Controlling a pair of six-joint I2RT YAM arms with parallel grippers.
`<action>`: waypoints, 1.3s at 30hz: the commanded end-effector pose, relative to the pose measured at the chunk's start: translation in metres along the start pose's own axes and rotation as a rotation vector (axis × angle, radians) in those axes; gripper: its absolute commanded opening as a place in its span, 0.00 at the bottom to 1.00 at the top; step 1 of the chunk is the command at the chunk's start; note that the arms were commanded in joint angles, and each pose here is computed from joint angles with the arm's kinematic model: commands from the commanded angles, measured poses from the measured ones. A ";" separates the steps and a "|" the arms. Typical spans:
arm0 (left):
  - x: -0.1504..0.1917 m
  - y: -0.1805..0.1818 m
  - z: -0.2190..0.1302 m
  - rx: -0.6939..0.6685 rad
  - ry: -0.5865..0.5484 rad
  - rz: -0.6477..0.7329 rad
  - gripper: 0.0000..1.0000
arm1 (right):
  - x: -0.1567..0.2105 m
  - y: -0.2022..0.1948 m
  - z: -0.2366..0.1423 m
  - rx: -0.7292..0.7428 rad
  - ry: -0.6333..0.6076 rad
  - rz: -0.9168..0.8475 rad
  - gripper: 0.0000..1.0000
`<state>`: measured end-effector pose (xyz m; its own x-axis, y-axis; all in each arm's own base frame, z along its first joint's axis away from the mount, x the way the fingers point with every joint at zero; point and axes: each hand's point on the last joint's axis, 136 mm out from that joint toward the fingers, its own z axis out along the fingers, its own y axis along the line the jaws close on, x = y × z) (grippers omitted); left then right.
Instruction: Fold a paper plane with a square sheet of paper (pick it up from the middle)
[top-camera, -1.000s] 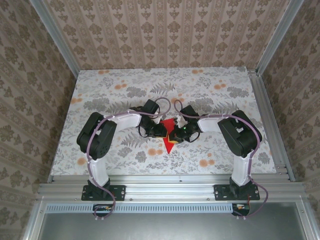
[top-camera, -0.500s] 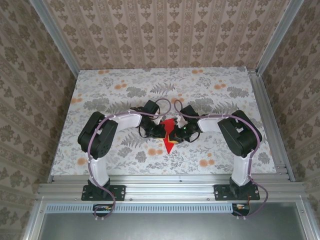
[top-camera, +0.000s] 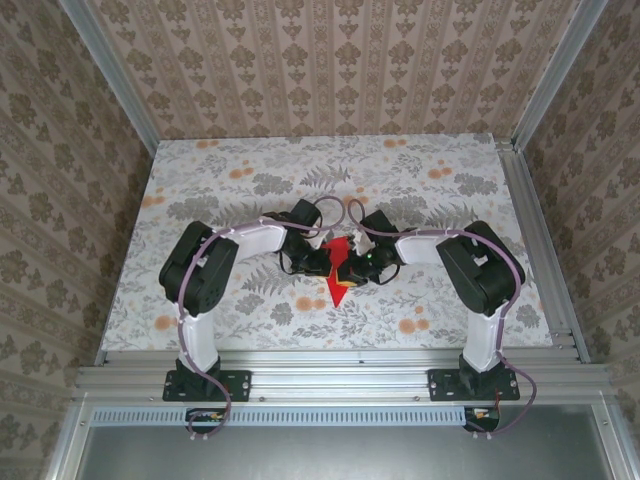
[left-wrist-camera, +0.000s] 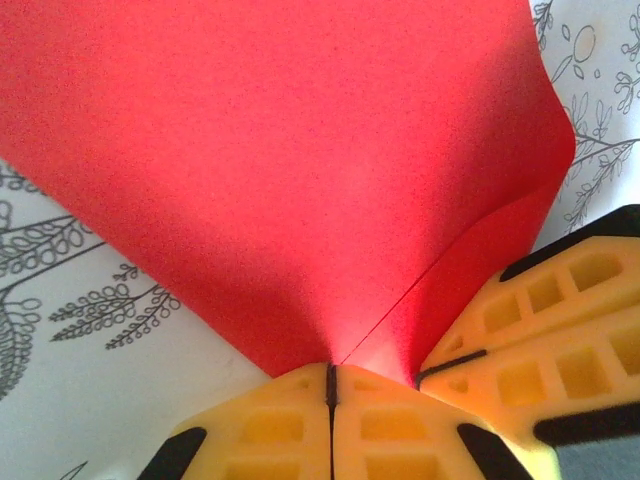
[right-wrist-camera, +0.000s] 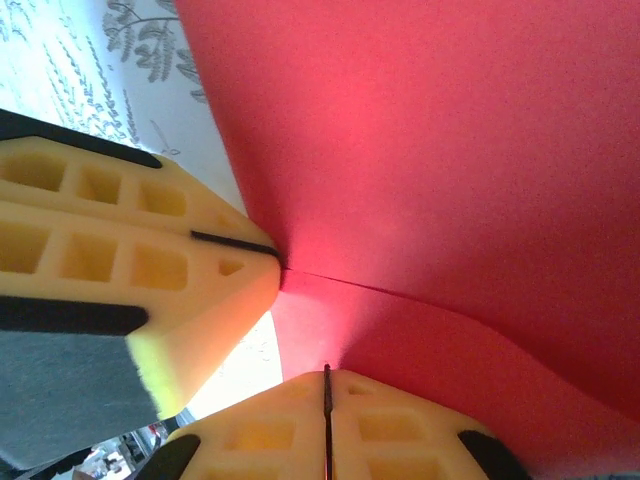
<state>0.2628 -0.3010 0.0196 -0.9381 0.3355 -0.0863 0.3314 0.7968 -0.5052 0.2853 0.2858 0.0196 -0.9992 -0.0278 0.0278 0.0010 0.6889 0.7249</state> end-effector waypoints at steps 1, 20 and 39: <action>0.011 0.024 0.008 -0.115 0.052 0.009 0.06 | 0.004 0.008 -0.010 -0.001 -0.011 -0.020 0.12; 0.019 0.040 0.015 -0.244 0.098 0.055 0.06 | 0.004 0.012 -0.007 -0.049 -0.024 0.003 0.08; 0.020 0.043 0.019 -0.265 0.114 0.072 0.06 | 0.017 -0.033 -0.003 0.130 -0.007 0.070 0.06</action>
<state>0.2644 -0.2996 0.0178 -0.9030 0.4150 -0.1114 0.4237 0.8171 -0.3909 0.2862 0.2777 0.0142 -0.9997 0.0201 0.0130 0.0235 0.7161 0.6976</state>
